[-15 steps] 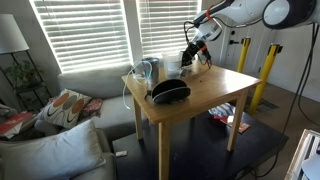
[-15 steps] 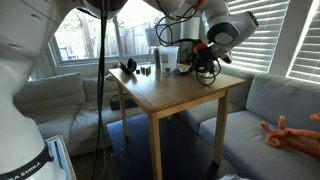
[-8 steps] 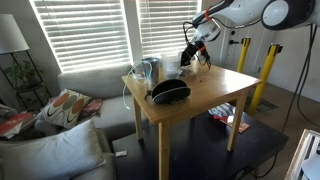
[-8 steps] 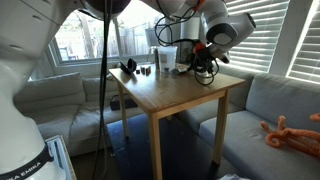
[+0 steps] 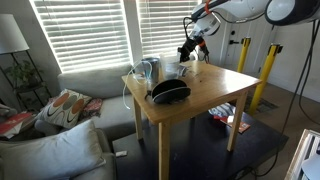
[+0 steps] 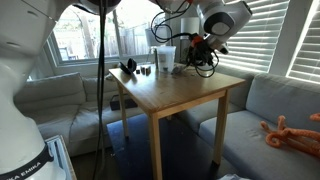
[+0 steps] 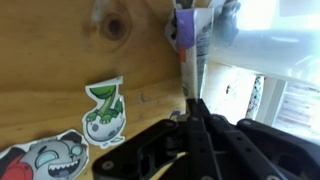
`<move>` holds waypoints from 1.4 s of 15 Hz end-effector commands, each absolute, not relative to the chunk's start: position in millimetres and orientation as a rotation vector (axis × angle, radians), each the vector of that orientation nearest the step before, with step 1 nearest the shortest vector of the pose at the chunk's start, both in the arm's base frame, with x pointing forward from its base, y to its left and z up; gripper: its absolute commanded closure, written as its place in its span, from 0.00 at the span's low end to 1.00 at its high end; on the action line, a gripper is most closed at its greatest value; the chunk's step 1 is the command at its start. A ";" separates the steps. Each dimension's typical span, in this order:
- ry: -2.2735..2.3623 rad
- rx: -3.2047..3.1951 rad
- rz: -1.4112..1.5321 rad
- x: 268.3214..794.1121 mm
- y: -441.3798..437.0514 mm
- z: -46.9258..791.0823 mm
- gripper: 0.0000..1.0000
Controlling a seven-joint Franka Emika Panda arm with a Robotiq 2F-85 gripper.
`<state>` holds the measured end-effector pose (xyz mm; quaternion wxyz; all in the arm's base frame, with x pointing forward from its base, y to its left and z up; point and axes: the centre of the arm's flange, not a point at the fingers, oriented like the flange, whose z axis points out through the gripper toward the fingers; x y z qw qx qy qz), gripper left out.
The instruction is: Pick up the pouch sachet and put it in the frost cold cup
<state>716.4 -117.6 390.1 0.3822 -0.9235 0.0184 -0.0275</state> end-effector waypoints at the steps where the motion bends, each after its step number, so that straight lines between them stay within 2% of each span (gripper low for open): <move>1: -0.020 -2.405 -0.148 688.8 -109.6 428.3 1.00; 14: -0.325 -2.630 -0.499 615.8 -45.5 513.0 1.00; 21: -0.399 -2.824 -0.899 565.9 -19.5 564.3 1.00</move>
